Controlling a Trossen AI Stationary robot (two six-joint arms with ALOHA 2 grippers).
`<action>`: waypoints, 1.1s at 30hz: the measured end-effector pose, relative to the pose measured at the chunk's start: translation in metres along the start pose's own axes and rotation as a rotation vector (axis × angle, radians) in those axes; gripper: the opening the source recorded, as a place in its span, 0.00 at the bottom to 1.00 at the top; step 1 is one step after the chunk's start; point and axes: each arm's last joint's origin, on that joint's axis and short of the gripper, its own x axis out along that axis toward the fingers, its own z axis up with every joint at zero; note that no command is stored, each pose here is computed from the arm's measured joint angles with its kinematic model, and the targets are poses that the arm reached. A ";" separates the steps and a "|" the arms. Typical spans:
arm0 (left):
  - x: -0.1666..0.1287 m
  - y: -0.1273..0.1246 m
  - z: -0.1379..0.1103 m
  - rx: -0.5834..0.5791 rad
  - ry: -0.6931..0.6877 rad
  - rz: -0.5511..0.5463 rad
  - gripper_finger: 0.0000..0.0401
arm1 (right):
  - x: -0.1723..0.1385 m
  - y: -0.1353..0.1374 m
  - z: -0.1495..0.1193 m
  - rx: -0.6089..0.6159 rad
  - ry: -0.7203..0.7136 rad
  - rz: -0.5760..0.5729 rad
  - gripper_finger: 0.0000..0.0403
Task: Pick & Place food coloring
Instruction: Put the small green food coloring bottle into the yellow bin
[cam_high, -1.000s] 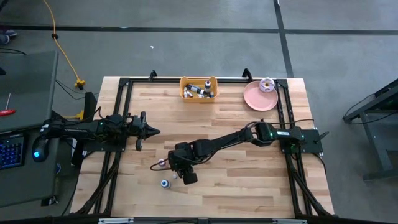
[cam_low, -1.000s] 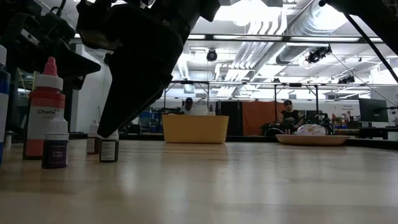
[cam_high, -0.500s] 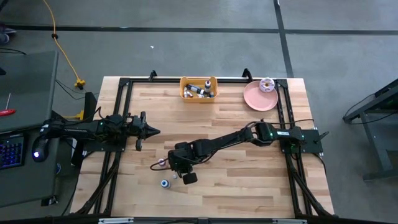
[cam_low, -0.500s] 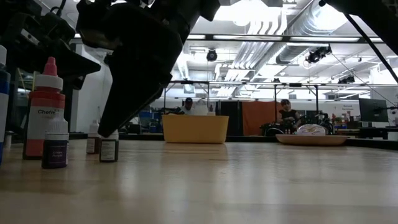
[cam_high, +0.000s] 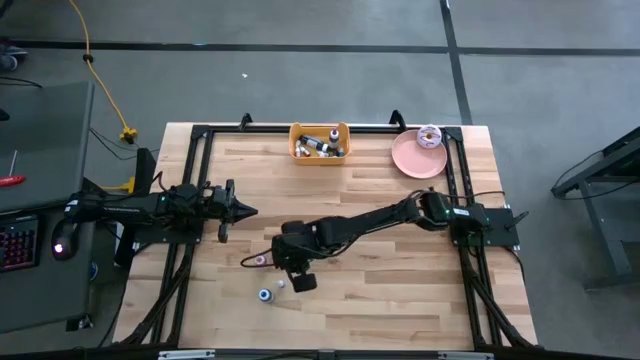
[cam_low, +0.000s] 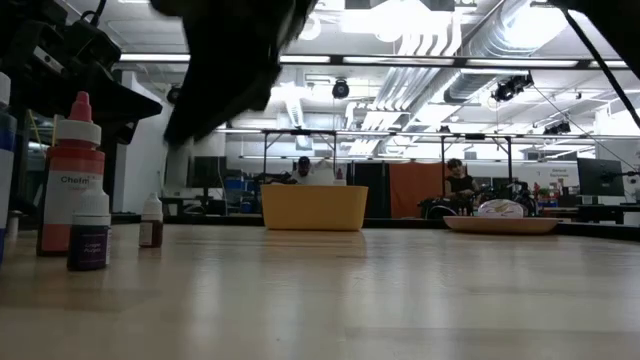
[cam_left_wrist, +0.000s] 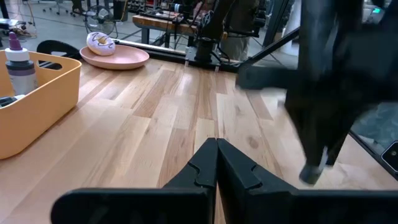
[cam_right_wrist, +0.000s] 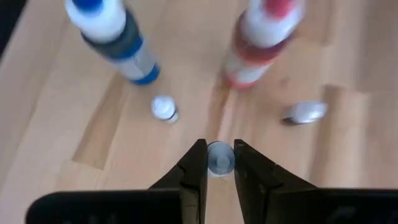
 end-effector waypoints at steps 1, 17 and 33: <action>0.000 0.000 0.000 0.000 0.000 -0.001 0.00 | -0.008 0.000 0.003 0.003 -0.012 -0.016 0.12; 0.000 0.000 0.000 0.000 0.000 -0.001 0.00 | -0.090 -0.031 0.008 0.439 -0.081 -0.365 0.12; 0.000 0.000 0.000 0.000 -0.001 0.001 0.00 | -0.106 -0.146 -0.014 0.775 -0.086 -0.520 0.12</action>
